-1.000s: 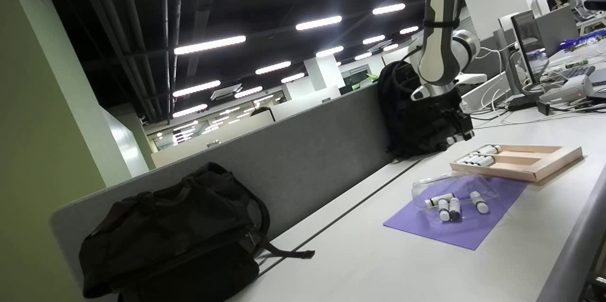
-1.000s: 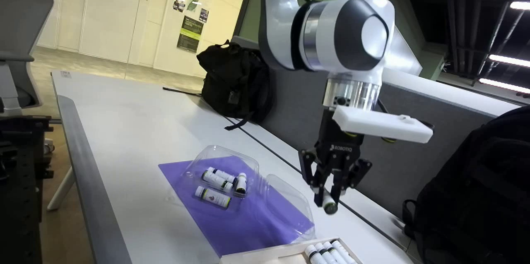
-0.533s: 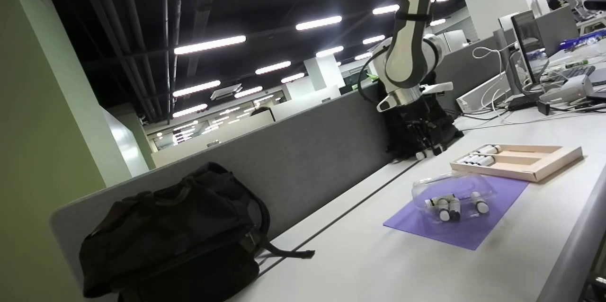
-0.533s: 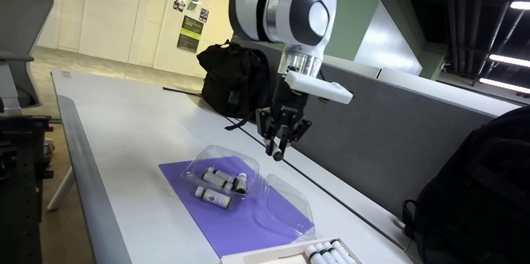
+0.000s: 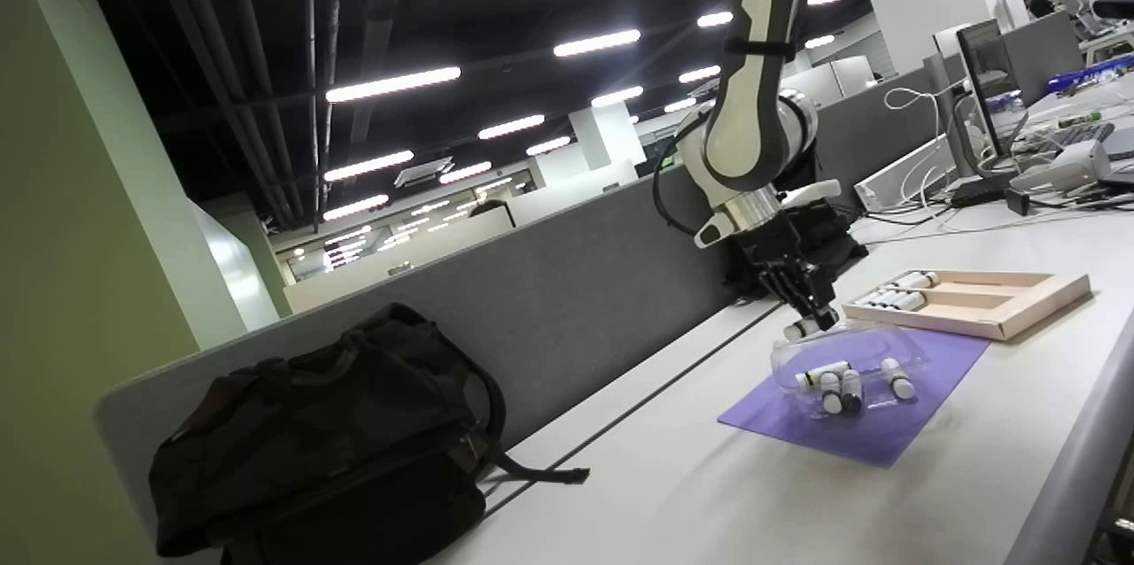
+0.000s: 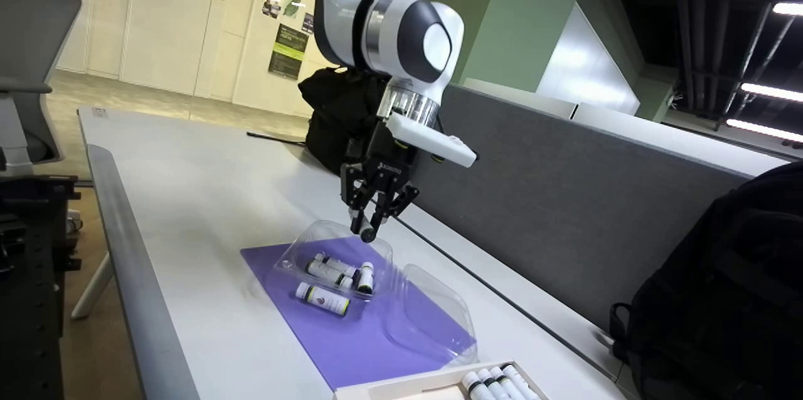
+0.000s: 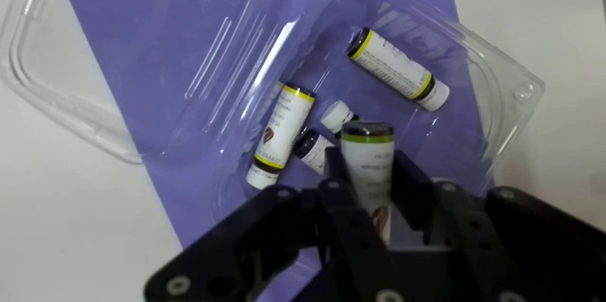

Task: Move the bottle from the tray to the container

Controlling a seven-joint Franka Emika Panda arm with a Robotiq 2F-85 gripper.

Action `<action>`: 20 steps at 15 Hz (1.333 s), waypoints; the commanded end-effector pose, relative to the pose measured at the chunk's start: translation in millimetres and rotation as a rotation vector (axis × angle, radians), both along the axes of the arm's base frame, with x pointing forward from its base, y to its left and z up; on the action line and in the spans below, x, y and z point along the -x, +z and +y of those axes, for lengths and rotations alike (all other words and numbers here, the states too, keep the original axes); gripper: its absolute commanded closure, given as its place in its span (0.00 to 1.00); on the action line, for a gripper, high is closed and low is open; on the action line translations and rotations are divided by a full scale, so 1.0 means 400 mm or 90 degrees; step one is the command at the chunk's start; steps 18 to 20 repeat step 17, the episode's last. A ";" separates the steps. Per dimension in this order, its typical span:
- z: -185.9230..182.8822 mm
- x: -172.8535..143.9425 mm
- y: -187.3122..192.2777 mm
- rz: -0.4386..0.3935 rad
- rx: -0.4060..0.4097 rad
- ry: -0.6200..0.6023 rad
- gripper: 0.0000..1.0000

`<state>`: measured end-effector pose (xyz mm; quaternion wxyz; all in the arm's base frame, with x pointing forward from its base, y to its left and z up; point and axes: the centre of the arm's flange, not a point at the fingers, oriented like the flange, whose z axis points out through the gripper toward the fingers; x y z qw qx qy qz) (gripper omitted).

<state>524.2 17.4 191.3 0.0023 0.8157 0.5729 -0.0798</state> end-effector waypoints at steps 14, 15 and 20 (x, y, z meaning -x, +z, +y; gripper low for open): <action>-0.059 -0.027 0.054 -0.027 -0.002 0.028 0.00; -0.063 -0.030 0.077 -0.034 0.000 0.027 0.03; -0.061 -0.027 0.071 -0.031 -0.001 0.029 0.00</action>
